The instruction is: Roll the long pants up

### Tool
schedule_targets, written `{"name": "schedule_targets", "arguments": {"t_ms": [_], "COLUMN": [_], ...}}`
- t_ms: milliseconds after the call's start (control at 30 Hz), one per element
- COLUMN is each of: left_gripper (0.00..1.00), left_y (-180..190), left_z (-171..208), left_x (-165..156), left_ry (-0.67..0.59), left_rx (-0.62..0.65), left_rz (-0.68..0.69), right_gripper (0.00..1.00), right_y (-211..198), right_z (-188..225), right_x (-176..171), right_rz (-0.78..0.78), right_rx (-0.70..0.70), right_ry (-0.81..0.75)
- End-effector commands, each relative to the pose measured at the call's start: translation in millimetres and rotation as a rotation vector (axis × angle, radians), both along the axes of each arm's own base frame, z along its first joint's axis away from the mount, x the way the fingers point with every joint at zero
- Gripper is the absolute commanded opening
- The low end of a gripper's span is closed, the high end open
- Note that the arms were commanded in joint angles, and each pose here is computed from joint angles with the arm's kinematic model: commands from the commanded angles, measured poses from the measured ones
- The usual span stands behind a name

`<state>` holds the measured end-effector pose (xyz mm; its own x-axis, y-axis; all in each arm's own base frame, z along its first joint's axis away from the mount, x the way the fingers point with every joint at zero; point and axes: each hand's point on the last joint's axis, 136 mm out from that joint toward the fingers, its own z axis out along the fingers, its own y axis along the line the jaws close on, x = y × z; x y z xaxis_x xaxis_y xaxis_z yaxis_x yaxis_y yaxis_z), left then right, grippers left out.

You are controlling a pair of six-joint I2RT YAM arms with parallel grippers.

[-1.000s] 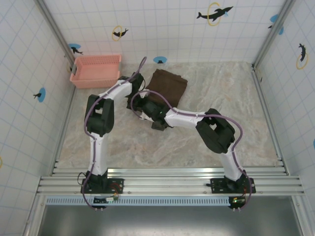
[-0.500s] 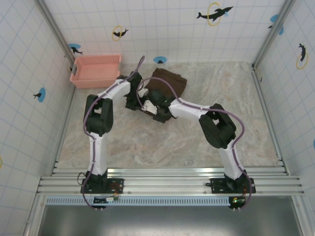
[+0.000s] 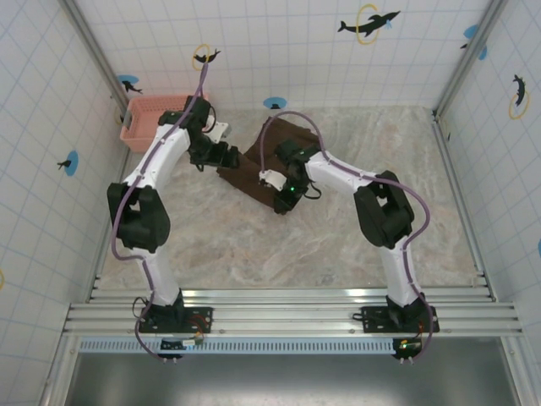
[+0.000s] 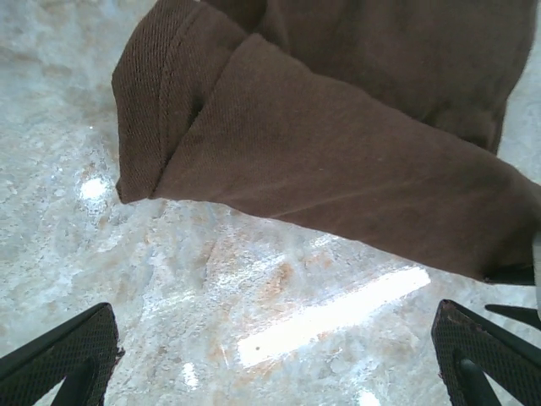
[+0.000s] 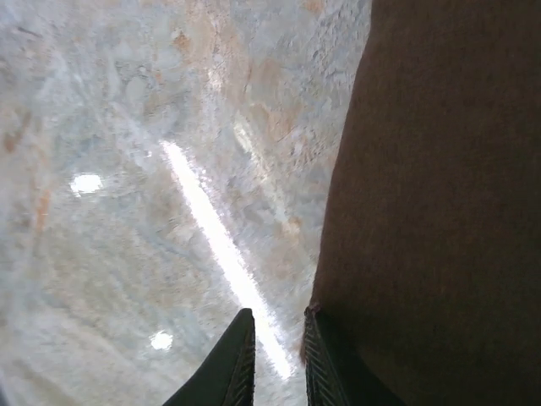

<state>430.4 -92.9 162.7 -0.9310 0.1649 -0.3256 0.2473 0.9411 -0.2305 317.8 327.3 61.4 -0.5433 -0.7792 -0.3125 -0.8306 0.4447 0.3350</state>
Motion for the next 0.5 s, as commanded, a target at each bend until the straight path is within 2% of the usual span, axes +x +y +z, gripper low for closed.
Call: {"name": "schedule_targets", "arguments": {"t_ms": [0, 167, 267, 300, 367, 400, 433, 467], "left_gripper": [0.98, 0.98, 0.97, 0.97, 0.97, 0.97, 0.98, 0.97], "left_y": [-4, -8, -11, -13, -15, -16, -18, -18], "left_z": [-7, -26, -42, -46, -53, -55, -57, -58], "left_x": [-10, -9, -11, -10, -9, -6, -4, -2], "left_ry": [0.039, 0.074, 0.099, 0.104, 0.116, 0.116, 0.121, 0.121], "left_rx": [-0.014, -0.048, -0.069, -0.078, -0.086, -0.095, -0.102, -0.105], "left_rz": [-0.021, 0.006, 0.014, 0.014, 0.021, 0.023, 0.026, 0.026], "right_gripper": [0.32, 0.57, 0.63, 0.64, 0.77, 0.84, 0.94, 0.98], "right_y": [-2, -10, -31, -44, -56, -57, -52, -45], "right_z": [8, 30, 51, 62, 96, 123, 149, 163], "right_x": [-13, -6, 3, 11, 20, 29, 33, 35], "right_rz": [-0.029, -0.031, -0.019, -0.014, 0.053, 0.058, 0.055, 0.063], "right_rx": [0.03, -0.015, -0.156, -0.269, -0.446, -0.55, -0.608, -0.607], "right_ry": [0.074, -0.069, -0.283, -0.437, -0.75, -0.974, -1.163, -1.264]}}
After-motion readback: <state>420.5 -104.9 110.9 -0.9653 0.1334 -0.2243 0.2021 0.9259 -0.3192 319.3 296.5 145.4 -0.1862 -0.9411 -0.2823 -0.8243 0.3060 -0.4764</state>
